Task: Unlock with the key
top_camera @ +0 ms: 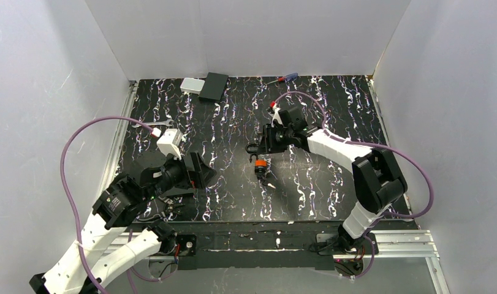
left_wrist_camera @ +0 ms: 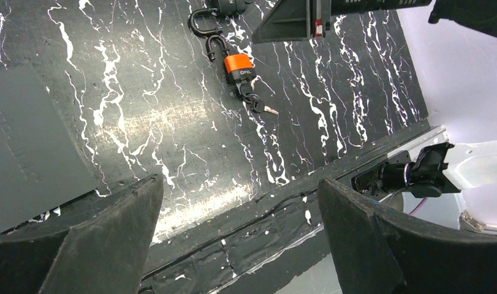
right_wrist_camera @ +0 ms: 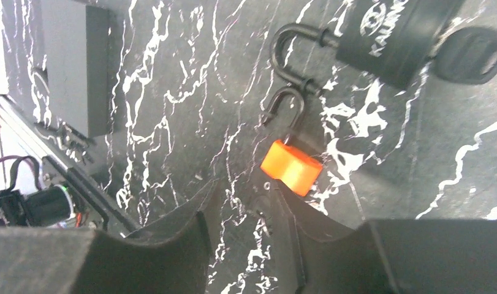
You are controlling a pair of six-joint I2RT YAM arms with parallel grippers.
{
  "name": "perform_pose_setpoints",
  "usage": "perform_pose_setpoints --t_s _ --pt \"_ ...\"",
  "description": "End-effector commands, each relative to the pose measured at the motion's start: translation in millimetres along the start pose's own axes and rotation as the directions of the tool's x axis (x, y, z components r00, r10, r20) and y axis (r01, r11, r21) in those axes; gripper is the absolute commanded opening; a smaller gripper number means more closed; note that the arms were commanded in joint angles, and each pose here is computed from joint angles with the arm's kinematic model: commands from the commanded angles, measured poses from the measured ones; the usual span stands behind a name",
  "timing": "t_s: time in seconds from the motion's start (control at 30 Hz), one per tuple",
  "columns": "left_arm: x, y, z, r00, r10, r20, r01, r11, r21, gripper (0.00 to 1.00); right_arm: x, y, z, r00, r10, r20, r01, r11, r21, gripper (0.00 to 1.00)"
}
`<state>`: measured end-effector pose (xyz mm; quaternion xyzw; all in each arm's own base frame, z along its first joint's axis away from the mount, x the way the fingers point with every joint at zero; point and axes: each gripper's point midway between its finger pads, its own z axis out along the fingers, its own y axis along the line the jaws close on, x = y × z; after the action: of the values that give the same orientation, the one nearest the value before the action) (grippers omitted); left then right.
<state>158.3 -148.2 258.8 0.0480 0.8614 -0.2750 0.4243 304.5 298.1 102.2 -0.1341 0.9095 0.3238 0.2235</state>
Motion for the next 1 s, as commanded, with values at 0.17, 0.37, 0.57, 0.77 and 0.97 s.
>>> perform_pose_setpoints --t_s 0.17,0.37,0.57,0.77,0.97 --pt "-1.7 -2.3 -5.3 1.000 -0.024 0.018 0.024 1.000 0.018 0.94 35.2 15.9 21.2 0.997 0.020 -0.077 -0.023 0.999 -0.026 0.37" --pt "-0.5 0.3 -11.3 1.000 -0.025 0.017 0.025 1.000 0.010 0.94 49.6 -4.4 33.2 0.992 0.023 -0.125 -0.017 0.999 0.049 0.34" --pt "-1.1 1.4 -16.0 0.999 -0.024 0.024 0.024 1.000 0.007 0.94 62.2 -18.2 35.9 0.986 0.011 -0.169 0.005 0.996 0.093 0.34" --pt "-5.3 1.5 -20.0 0.999 -0.013 0.039 0.013 1.000 0.006 0.94 22.1 19.2 14.5 0.995 -0.028 -0.101 0.030 0.999 0.013 0.35" --pt "-16.5 2.7 -25.4 0.997 0.025 0.079 -0.025 1.000 -0.007 0.95 -47.0 84.6 -51.4 0.992 -0.097 0.074 0.104 0.991 -0.086 0.51"
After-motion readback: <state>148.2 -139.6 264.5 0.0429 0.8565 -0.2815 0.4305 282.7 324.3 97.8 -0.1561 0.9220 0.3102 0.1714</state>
